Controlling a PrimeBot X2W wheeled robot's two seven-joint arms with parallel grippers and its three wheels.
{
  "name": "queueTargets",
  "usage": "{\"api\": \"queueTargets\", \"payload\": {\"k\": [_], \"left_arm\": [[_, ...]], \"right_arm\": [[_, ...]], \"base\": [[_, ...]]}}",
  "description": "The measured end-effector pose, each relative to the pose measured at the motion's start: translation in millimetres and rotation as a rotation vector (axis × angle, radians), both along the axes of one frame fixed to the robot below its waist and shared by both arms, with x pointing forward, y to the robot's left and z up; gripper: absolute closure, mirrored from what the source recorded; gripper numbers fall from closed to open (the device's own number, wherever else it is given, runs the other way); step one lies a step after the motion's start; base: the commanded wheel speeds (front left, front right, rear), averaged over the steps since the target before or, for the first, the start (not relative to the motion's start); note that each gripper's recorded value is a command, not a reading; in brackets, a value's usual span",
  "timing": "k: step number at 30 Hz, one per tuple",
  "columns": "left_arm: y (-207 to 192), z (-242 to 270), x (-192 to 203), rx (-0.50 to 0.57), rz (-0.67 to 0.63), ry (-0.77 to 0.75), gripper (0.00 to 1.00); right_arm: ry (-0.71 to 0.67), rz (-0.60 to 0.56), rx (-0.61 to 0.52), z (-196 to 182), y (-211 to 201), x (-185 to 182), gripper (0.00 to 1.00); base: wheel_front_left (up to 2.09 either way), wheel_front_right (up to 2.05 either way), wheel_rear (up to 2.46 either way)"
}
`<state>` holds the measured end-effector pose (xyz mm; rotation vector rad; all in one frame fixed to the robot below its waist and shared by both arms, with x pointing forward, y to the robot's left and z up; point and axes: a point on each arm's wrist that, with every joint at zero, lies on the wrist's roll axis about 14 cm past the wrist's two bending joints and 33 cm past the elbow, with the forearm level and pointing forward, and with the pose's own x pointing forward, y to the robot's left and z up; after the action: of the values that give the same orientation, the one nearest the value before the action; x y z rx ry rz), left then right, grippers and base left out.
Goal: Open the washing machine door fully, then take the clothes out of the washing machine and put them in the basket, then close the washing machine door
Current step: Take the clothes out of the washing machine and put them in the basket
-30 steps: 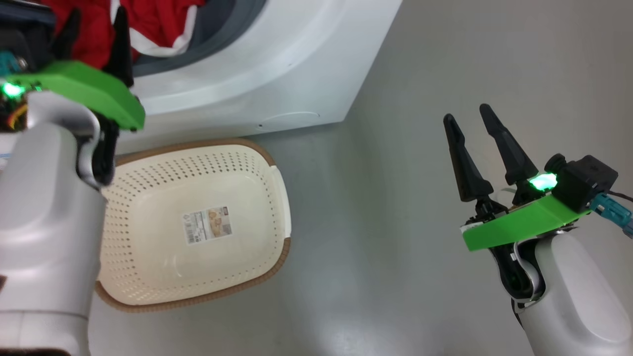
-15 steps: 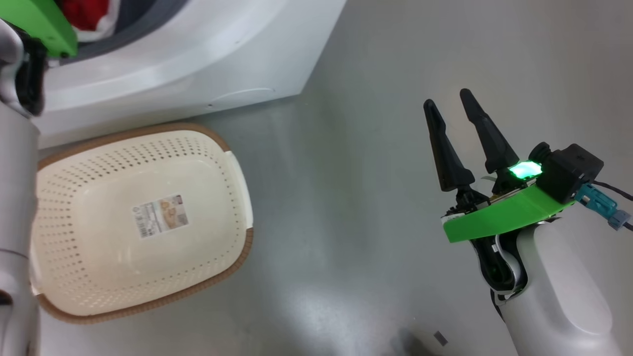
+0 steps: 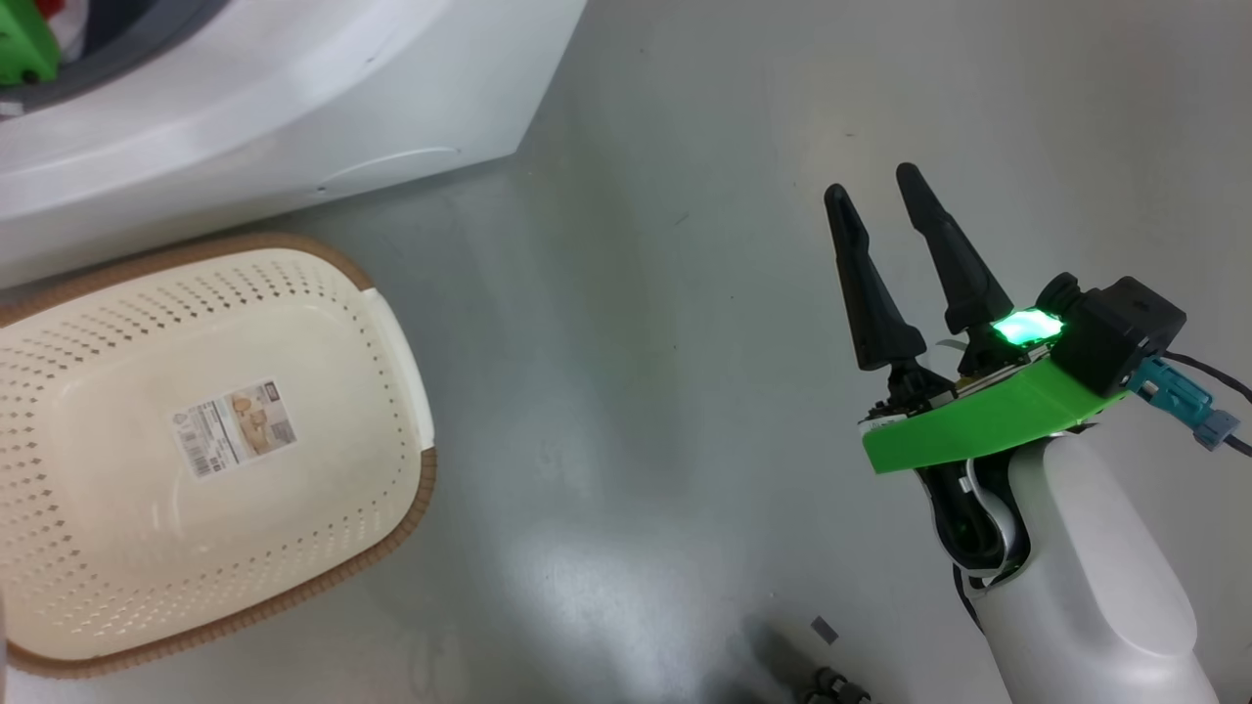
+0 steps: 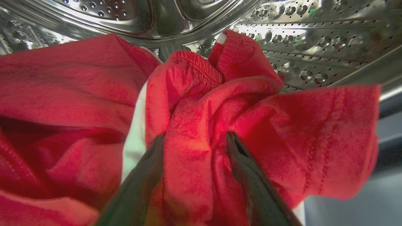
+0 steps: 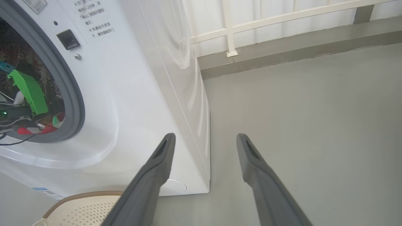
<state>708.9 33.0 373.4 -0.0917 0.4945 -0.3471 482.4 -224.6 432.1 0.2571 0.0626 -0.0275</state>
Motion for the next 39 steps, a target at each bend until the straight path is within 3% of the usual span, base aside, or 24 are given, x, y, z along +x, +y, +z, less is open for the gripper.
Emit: {"api": "queueTargets", "payload": {"k": [9, 11, 12, 39], "left_arm": [[-2.0, -12.1, -2.7, 0.022, -0.008, 0.087, 0.00], [-1.7, -12.1, -3.6, 0.024, -0.008, 0.091, 0.43], [-1.9, -12.8, -4.7, 0.024, -0.009, 0.097, 1.00], [-13.4, 53.2, -34.2, -0.056, -0.046, -0.168, 1.00]], "right_arm": [[0.004, -0.012, 0.002, -0.9, -2.2, -1.7, 0.00], [0.004, -0.012, 0.003, -0.6, -2.0, -1.9, 0.00], [0.003, -0.012, 0.003, -0.2, -1.9, -1.9, 0.00], [-0.087, 0.042, 0.011, 37.5, 12.2, 0.6, 0.00]], "base": [[0.00, 0.00, 0.00], [0.00, 0.00, 0.00], [0.00, 0.00, 0.00], [0.00, 0.00, 0.00]]}}
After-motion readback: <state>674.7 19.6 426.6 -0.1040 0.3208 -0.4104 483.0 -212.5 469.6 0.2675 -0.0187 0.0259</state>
